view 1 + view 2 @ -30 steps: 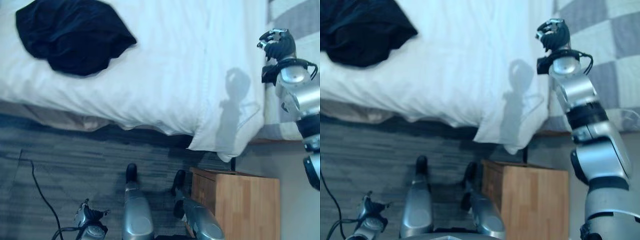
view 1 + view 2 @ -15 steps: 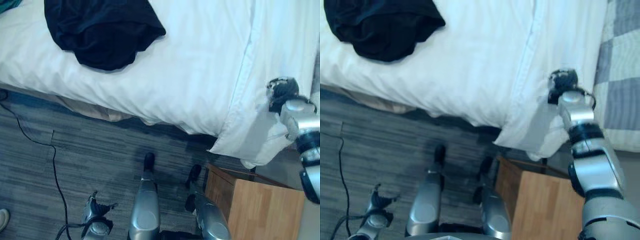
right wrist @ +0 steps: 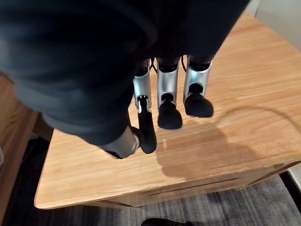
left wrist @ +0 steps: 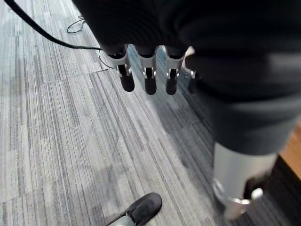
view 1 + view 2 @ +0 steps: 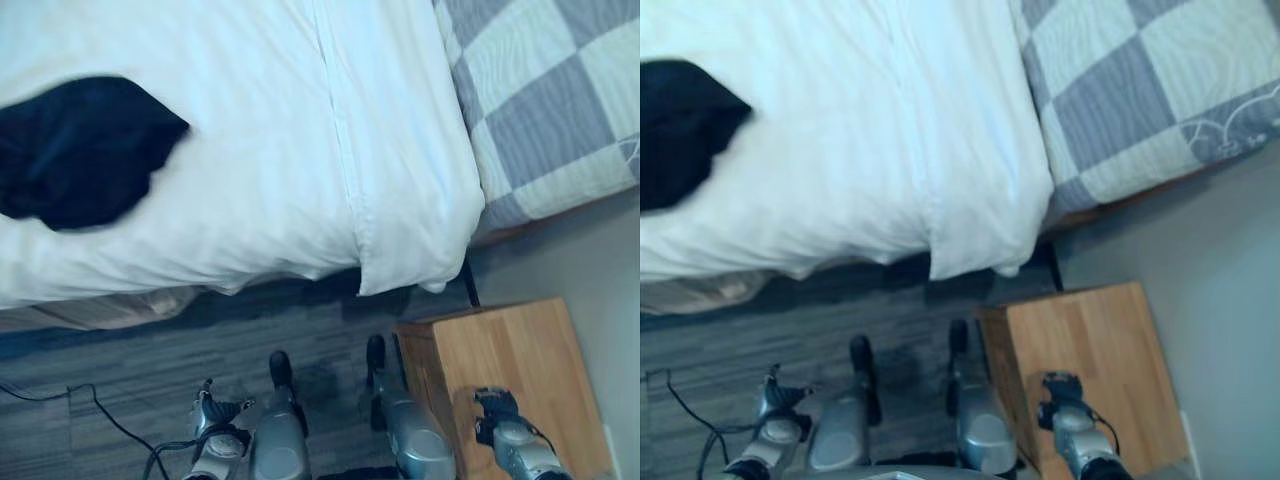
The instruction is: Tidy up the quilt and then pick up the clothes from the bed and put them into the laundry hamper.
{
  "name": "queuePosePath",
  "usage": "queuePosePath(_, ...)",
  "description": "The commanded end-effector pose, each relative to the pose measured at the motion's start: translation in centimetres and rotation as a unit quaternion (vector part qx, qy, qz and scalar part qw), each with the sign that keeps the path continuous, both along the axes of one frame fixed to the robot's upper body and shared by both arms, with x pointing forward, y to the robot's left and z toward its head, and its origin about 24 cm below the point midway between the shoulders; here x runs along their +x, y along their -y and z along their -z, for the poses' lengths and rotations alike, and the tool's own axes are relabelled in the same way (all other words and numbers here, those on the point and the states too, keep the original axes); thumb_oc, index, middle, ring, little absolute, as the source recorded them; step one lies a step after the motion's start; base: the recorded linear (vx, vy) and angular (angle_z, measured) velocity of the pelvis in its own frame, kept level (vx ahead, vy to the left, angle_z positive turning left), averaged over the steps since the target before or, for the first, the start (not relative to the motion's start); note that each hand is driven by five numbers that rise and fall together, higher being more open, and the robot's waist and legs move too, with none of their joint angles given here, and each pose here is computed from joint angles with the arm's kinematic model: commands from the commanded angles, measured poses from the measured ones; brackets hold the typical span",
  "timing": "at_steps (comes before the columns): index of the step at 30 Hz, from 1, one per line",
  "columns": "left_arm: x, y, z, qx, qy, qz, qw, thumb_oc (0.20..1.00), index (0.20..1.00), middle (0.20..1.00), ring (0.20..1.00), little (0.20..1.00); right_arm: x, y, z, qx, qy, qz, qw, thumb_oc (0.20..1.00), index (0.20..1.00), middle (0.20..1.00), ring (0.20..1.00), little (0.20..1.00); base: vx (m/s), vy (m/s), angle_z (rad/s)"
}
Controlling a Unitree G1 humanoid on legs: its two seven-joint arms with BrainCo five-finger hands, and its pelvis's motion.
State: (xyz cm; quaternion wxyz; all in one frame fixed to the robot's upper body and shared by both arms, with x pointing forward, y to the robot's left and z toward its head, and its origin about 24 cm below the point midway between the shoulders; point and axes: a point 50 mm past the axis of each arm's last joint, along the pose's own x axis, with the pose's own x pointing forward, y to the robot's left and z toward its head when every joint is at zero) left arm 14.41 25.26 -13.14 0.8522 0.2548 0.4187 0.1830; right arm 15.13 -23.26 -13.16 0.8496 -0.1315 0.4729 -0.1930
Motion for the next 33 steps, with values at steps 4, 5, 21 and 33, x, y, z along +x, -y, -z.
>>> queuePosePath(4, -1.8, 2.0, 1.5, -0.02, -0.057, 0.008, 0.998, 1.0, 1.0, 1.0, 1.0, 1.0, -4.8, 0.1, 2.5, 0.002, -0.147, 0.042, 0.988, 1.0, 1.0, 1.0, 1.0, 1.0, 0.08, 0.152, 0.14)
queuePosePath(5, -1.9, 2.2, 1.6, -0.021, -0.061, 0.01, 0.998, 1.0, 1.0, 1.0, 1.0, 1.0, -5.3, 0.1, 2.7, 0.003, -0.156, 0.05, 0.986, 1.0, 1.0, 1.0, 1.0, 1.0, 0.14, 0.098, 0.14)
queuePosePath(21, -5.5, 1.5, 2.3, 0.015, -0.103, -0.066, 0.992, 1.0, 1.0, 1.0, 1.0, 1.0, -10.0, 1.6, 3.3, 0.047, -0.223, 0.107, 0.968, 1.0, 1.0, 1.0, 1.0, 1.0, 0.12, 0.034, 0.19)
queuePosePath(33, -6.1, 0.3, 2.0, 0.03, -0.071, -0.129, 0.989, 1.0, 1.0, 1.0, 1.0, 1.0, -10.5, 3.0, 3.0, 0.028, -0.201, 0.127, 0.971, 1.0, 1.0, 1.0, 1.0, 1.0, 0.24, 0.612, 0.34)
